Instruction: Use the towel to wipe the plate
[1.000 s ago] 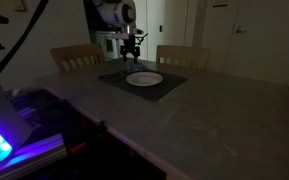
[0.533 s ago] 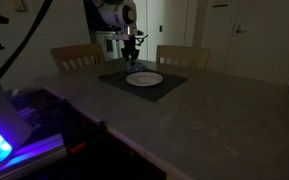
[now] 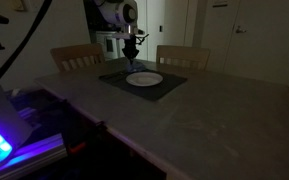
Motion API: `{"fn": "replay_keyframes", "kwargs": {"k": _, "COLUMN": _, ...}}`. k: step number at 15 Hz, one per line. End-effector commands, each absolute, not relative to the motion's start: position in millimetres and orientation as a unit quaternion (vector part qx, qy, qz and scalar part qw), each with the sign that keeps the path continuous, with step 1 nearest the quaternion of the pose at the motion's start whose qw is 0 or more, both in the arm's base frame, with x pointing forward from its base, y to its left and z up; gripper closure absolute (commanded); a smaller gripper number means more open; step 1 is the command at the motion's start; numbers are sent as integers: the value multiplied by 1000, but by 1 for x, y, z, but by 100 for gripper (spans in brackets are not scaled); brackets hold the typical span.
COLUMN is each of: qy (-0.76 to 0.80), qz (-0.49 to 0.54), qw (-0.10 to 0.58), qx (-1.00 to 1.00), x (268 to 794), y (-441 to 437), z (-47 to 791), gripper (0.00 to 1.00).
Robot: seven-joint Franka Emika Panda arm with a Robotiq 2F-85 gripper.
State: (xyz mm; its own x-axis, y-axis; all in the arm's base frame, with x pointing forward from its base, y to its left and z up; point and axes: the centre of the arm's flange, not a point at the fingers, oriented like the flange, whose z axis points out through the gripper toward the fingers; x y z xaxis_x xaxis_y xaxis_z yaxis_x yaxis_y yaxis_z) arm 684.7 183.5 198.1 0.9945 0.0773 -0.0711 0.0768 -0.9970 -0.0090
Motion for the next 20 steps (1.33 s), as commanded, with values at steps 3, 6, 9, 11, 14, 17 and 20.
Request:
{"fn": "replay_keyframes", "kwargs": {"k": 3, "qy": -74, "qz": 50, "qw": 32, "qx": -995, "x": 681, "y": 151, "z": 266, "gripper": 98}}
{"fn": "replay_keyframes", "kwargs": {"k": 6, "qy": -79, "qz": 68, "qw": 28, "qx": -994, "x": 671, "y": 122, "z": 303, "gripper": 98}}
{"fn": "replay_keyframes", "kwargs": {"k": 9, "qy": -58, "qz": 80, "qw": 13, "qx": -995, "x": 655, "y": 95, "z": 326, "gripper": 98}}
{"fn": "replay_keyframes", "kwargs": {"k": 11, "qy": -34, "qz": 97, "qw": 0, "qx": -995, "x": 643, "y": 81, "z": 331, "gripper": 98}}
{"fn": "replay_keyframes", "kwargs": {"k": 14, "qy": 0, "qz": 108, "qw": -57, "qx": -992, "x": 624, "y": 71, "z": 320, "gripper": 98}}
{"fn": "replay_keyframes", "kwargs": {"k": 17, "qy": 11, "qz": 109, "qw": -105, "qx": -988, "x": 614, "y": 74, "z": 294, "gripper": 98}}
{"fn": "replay_keyframes", "kwargs": {"k": 20, "qy": 22, "qz": 123, "qw": -121, "qx": -985, "x": 606, "y": 85, "z": 262, "gripper": 98}}
